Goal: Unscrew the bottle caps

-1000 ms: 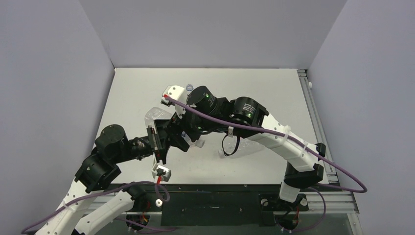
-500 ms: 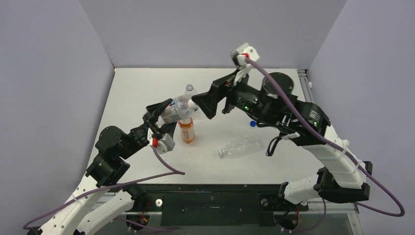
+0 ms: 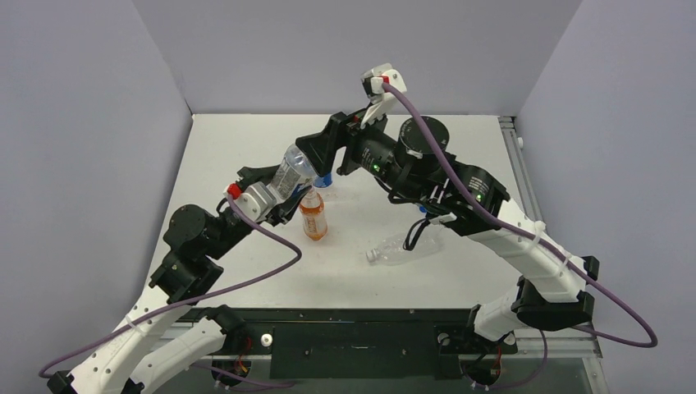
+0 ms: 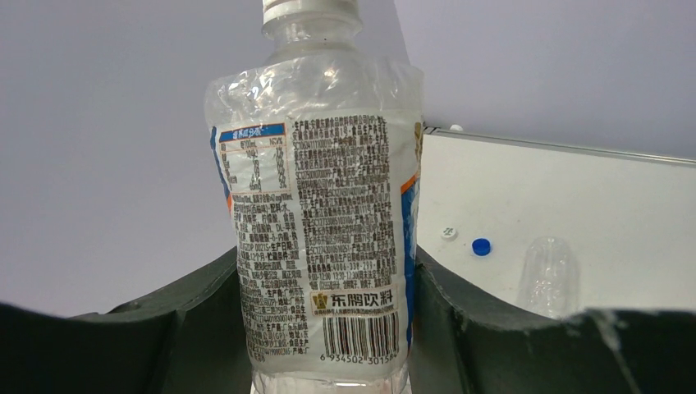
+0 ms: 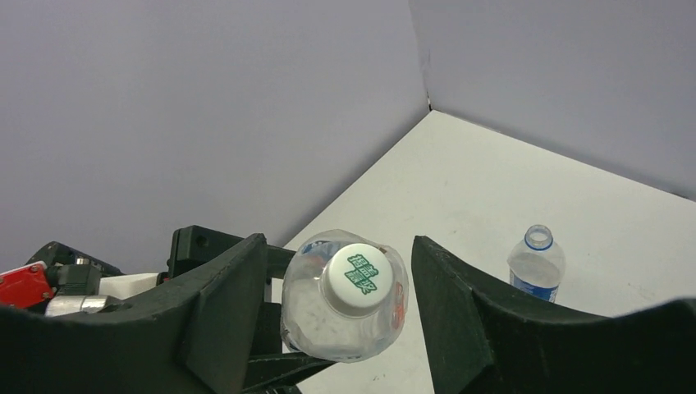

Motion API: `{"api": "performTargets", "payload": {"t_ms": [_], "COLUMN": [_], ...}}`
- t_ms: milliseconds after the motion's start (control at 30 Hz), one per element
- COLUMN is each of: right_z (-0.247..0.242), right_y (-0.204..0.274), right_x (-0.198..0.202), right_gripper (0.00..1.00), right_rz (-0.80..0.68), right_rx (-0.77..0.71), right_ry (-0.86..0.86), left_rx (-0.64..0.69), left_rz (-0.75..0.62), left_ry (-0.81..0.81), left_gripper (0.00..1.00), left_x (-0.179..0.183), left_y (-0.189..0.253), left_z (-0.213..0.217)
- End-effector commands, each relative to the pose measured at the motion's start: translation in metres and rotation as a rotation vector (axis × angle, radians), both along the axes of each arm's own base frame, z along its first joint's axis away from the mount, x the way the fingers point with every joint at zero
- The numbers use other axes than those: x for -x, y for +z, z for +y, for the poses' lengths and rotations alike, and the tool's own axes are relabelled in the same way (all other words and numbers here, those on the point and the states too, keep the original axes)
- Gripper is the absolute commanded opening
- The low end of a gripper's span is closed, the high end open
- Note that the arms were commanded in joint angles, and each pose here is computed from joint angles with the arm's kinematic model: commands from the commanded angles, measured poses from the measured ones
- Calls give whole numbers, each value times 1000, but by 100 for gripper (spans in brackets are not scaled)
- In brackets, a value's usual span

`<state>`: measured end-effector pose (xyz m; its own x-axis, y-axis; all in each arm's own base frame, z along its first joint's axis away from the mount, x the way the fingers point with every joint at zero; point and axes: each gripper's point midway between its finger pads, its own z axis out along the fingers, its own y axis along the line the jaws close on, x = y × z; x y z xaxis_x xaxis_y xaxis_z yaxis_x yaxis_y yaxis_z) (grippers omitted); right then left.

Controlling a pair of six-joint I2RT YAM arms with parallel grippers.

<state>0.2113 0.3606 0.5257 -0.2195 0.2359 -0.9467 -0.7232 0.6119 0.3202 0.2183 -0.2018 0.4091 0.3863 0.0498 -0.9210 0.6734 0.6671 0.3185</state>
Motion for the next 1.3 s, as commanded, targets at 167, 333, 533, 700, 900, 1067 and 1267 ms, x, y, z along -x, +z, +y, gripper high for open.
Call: {"api": "performTargets", "payload": {"t_ms": [167,333,533,700,900,1067,1267], "right_z": [6,12,20,22,21,18,30], "right_y": [17,12,3,5,9,19,45], "right_x": [-9,-14,-18,-18,-17,-11,34], "right_gripper": [53,49,53,46,14,0,0], "right_rz": [2,11,25,26,20,-6,-145], "right_rx": [-86,-70,-46,-55,-68,-92,-127], "right_ry": [-46,-48,-48,-40,-39,-13,274], "left_rx": [148,153,162,167,171,225,366], "left_rz": [-54,-59,-55,-58,-39,24,167], "left_ry": [-38,-40,-46,-48,-54,-68,-139], "left_gripper": [44,44,44,44,44,44,46], "left_x": [17,19,20,20,20,19,27], "left_y": [48,50,52,55,52,52,63], "left_z": [5,7,6,6,4,3,-3]}}
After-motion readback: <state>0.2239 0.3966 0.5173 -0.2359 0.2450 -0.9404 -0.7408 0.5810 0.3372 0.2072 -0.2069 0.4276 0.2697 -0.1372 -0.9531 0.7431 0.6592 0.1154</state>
